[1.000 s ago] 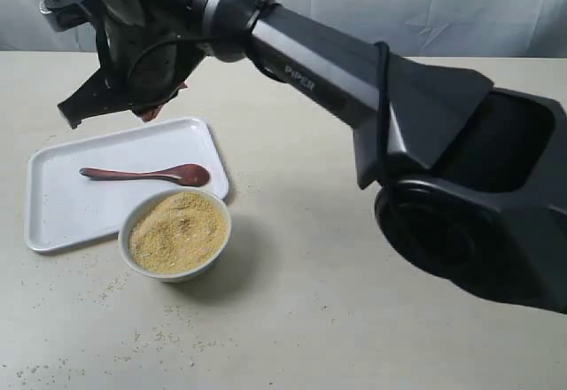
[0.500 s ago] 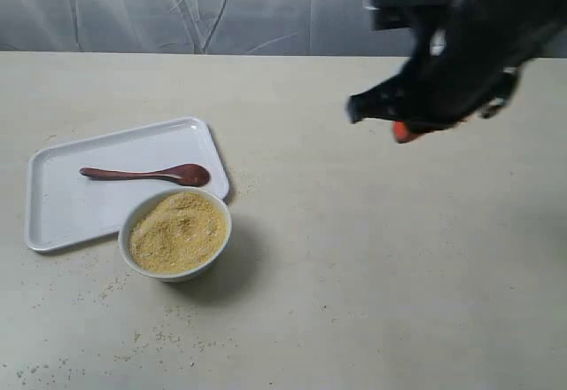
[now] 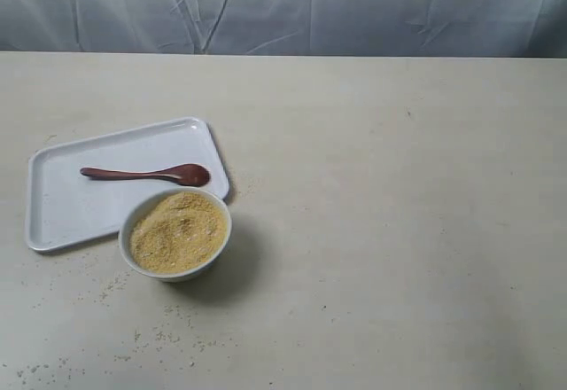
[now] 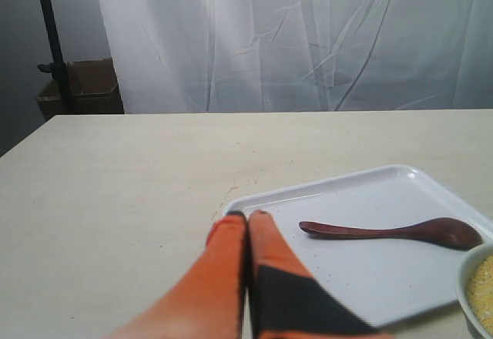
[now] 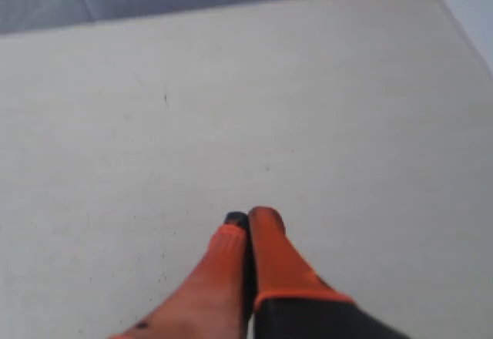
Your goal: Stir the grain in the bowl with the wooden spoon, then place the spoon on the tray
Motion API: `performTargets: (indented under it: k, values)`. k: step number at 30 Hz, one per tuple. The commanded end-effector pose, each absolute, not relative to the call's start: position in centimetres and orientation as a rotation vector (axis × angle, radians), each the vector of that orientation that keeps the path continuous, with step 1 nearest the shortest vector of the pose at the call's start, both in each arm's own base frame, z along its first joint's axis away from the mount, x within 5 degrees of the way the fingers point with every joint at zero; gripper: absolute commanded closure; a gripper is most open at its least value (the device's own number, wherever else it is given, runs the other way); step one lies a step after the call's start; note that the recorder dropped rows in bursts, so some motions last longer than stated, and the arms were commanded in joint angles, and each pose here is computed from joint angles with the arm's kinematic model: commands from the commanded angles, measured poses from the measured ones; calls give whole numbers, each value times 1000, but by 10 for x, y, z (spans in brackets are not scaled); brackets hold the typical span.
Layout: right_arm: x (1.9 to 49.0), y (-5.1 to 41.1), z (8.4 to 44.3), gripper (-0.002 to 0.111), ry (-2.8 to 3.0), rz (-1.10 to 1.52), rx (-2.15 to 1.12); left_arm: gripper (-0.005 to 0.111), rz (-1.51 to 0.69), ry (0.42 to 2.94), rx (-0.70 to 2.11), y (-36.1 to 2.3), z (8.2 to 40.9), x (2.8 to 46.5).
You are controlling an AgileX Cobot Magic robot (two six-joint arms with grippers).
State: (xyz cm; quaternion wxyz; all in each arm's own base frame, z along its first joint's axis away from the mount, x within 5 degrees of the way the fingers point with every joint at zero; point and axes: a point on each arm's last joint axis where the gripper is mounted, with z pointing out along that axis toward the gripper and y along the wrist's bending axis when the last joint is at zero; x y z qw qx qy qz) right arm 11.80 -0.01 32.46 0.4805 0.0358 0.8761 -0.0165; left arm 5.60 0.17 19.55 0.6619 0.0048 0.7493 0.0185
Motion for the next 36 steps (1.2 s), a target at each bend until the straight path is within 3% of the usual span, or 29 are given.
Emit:
performTargets:
  k: [1, 5, 11, 36]
  values:
    - [60, -13, 323, 108, 1906, -99, 75, 106, 42, 1691, 10, 2, 194, 56]
    - [35, -16, 299, 108, 1770, -123, 32, 106, 42, 1689, 10, 2, 195, 56]
    - [39, -7, 255, 108, 1657, -6, -6, 106, 42, 1689, 10, 2, 195, 56]
    - [42, -4, 245, 108, 1698, 49, 18, 106, 42, 1689, 10, 2, 195, 56]
